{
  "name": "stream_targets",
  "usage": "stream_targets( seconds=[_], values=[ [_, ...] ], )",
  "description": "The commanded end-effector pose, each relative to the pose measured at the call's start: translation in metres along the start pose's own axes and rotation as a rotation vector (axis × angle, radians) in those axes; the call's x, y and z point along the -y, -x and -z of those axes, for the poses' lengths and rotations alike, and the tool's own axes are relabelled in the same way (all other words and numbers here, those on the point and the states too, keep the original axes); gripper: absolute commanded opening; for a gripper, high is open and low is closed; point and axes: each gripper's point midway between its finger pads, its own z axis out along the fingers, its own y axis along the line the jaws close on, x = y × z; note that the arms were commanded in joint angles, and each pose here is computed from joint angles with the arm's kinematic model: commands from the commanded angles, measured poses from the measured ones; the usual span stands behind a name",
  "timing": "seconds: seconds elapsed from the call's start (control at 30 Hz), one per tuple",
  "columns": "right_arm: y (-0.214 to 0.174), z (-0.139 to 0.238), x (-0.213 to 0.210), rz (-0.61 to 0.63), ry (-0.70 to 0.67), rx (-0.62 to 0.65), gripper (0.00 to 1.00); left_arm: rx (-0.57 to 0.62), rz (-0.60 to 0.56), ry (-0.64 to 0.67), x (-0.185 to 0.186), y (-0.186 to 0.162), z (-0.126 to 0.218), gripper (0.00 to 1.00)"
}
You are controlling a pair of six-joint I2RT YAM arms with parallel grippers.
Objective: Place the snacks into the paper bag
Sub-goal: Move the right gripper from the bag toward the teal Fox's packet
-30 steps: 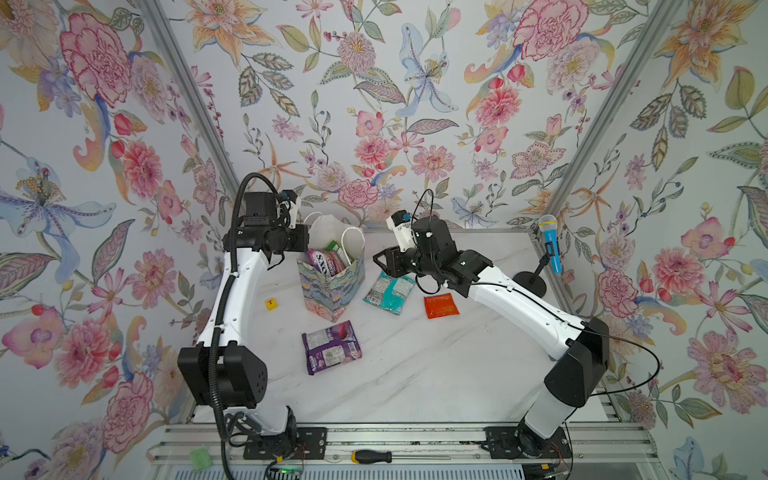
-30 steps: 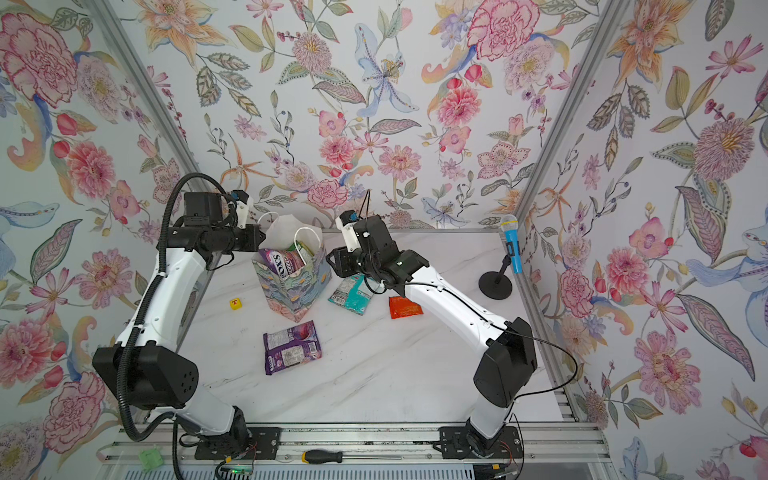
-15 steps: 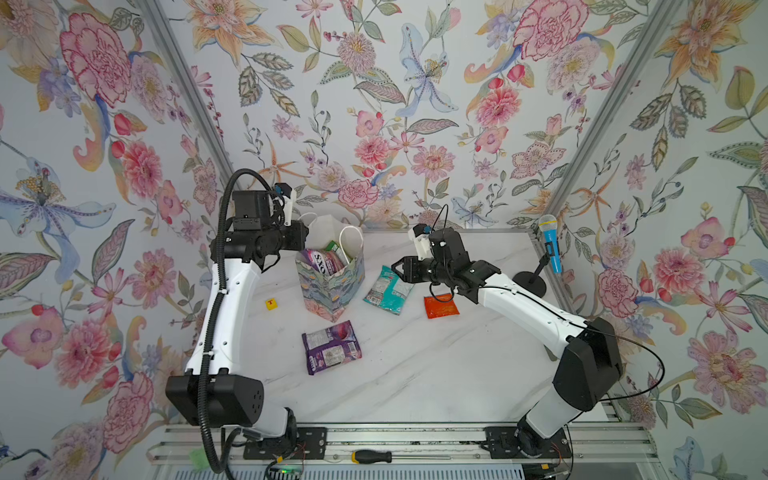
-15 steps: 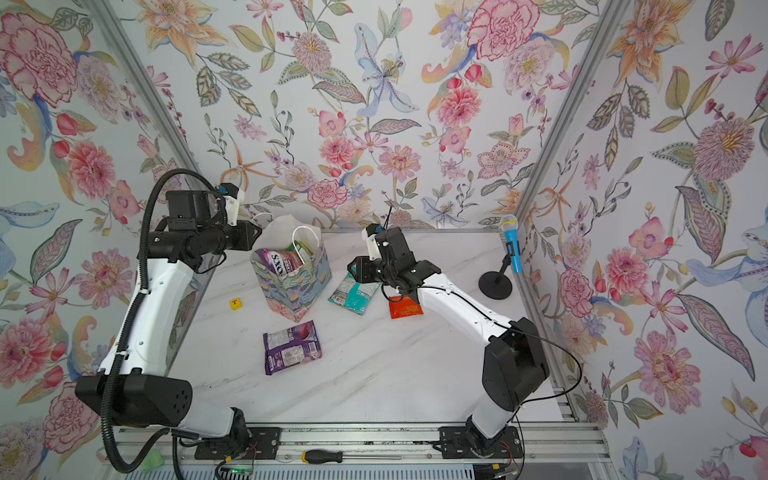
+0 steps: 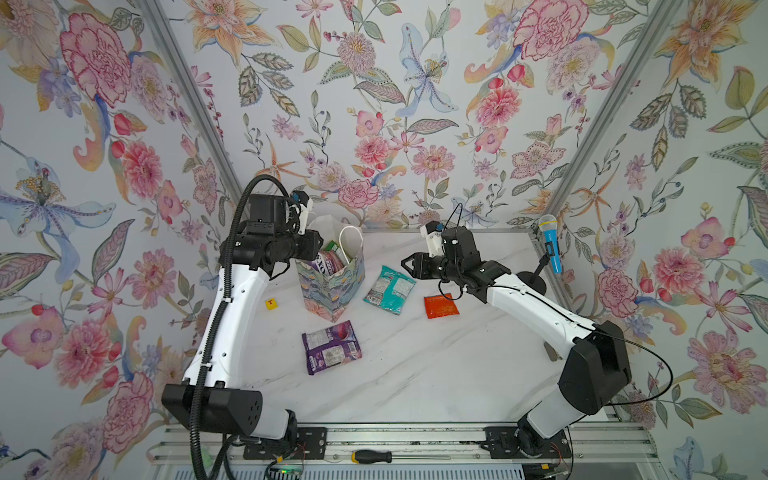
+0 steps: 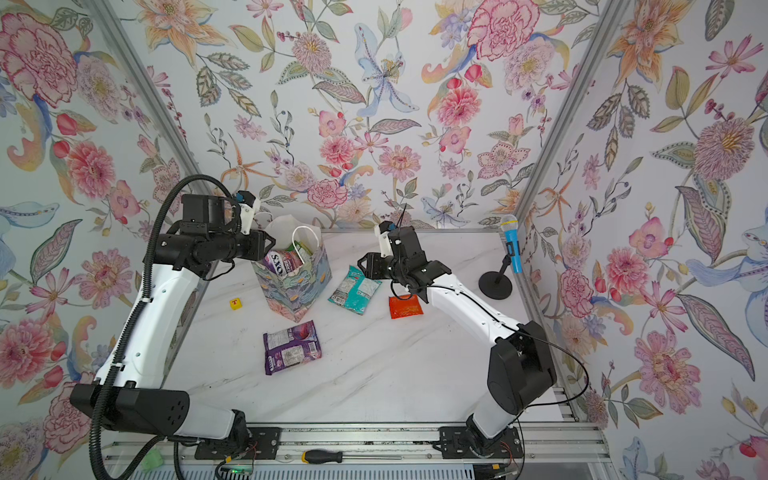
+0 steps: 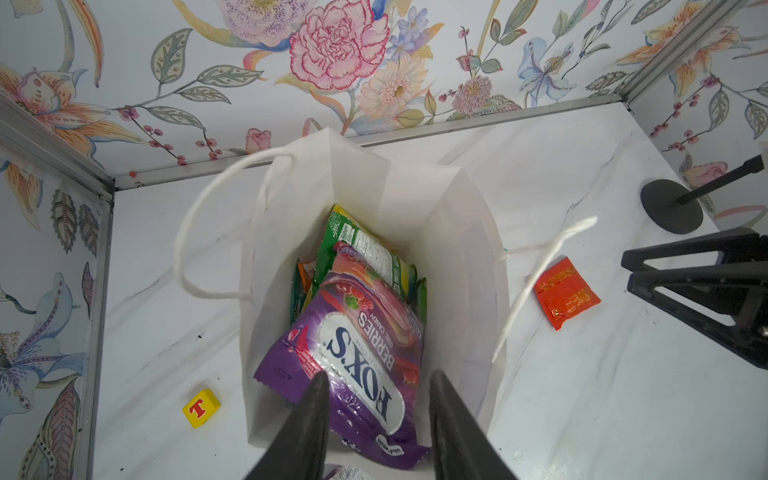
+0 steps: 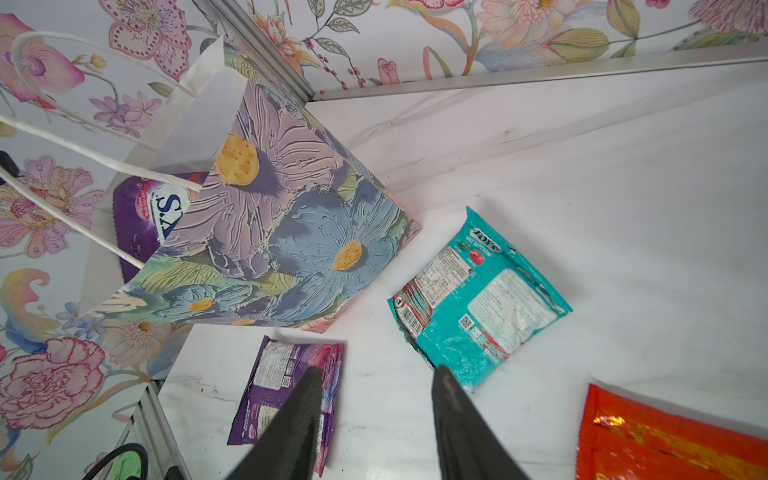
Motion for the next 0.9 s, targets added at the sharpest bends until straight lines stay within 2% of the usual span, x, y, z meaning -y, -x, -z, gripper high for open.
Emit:
stream_targets(
  seconds=[0.0,0.87],
  values=[
    [0.009,0.016,-0.002,-0.012,0.017,0.04,0.46,-0.081,-0.005,0.059,-0.009,-0.016,-0.008,0.4],
    [0.0,0.026,0.024,-0.072,0.009,0.044,0.47,-0.295,-0.045,0.094,-0.016,-0.055,-0.071,0.4]
  ],
)
